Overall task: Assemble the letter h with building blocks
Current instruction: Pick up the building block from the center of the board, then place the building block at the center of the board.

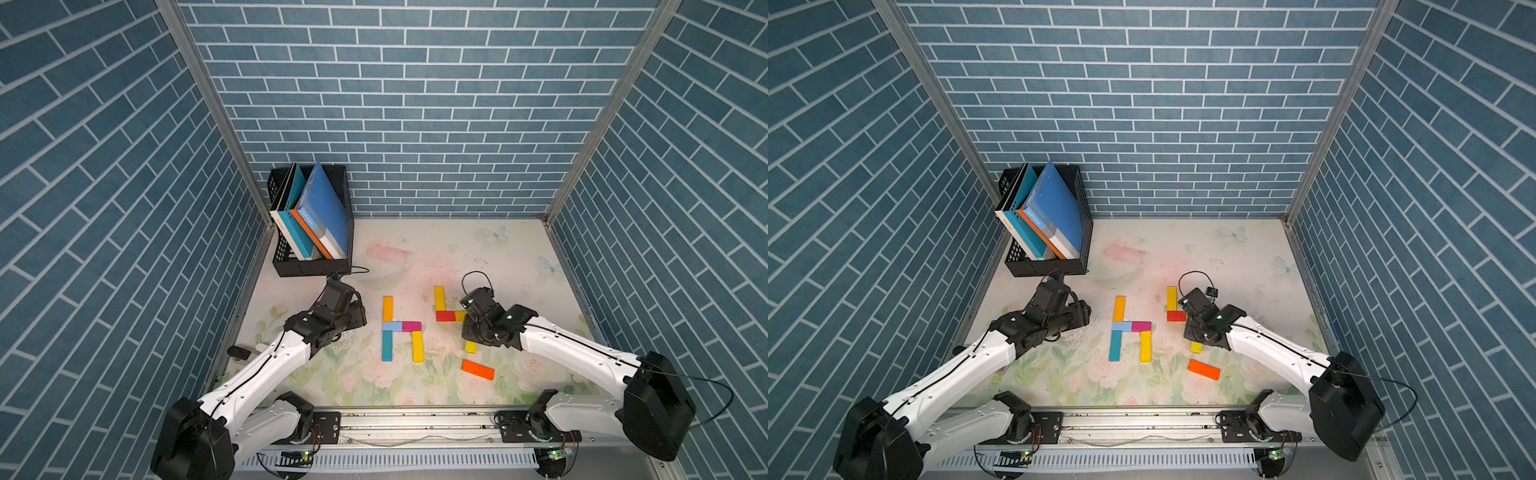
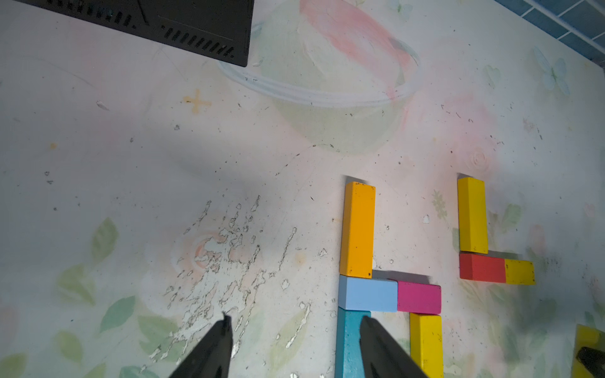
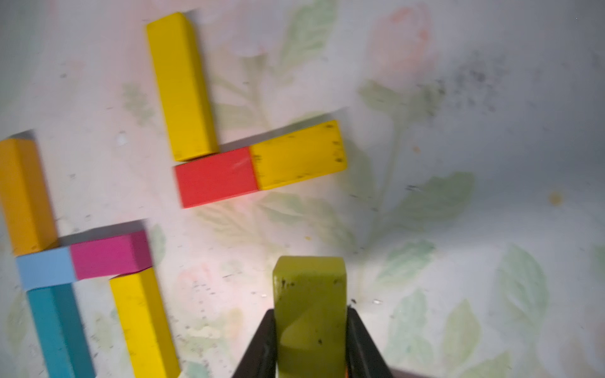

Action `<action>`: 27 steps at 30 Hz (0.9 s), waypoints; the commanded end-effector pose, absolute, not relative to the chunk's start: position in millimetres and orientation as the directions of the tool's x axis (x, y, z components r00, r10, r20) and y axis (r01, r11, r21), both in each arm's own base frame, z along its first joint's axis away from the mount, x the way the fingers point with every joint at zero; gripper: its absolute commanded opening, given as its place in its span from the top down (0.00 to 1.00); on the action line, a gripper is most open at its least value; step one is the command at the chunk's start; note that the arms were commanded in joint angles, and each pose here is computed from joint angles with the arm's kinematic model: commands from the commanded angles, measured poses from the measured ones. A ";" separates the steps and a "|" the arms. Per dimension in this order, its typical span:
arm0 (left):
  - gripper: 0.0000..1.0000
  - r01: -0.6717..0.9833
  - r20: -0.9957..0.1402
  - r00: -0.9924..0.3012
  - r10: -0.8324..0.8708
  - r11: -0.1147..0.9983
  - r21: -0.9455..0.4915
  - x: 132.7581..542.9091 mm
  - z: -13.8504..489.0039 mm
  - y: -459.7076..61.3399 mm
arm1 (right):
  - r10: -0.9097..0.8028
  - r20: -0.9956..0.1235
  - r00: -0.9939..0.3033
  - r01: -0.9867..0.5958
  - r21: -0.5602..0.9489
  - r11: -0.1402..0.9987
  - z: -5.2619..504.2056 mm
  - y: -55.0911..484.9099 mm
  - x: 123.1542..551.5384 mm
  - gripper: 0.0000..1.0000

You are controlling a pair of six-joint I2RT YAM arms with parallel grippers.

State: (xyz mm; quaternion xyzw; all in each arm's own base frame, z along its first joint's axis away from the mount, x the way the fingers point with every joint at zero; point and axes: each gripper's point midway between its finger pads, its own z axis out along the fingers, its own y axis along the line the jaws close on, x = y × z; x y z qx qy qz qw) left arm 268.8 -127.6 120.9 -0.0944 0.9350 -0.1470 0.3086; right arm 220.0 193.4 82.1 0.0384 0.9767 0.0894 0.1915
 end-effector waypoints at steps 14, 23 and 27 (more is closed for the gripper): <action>0.34 -0.110 -0.535 -0.796 -0.281 0.938 -0.329 266.9 114.8 -121.2 | -0.090 -0.244 -0.966 -0.117 0.097 0.988 23.6 247.9 212.7 0.42; 0.34 -0.106 -0.536 -0.797 -0.280 0.938 -0.331 267.0 114.8 -121.8 | -0.041 -0.227 -0.973 -0.072 0.130 0.989 29.8 229.1 187.7 0.48; 0.34 -0.105 -0.540 -0.794 -0.280 0.937 -0.332 266.9 116.0 -121.6 | -0.038 -0.214 -0.976 -0.069 0.140 0.988 25.8 227.3 176.3 0.57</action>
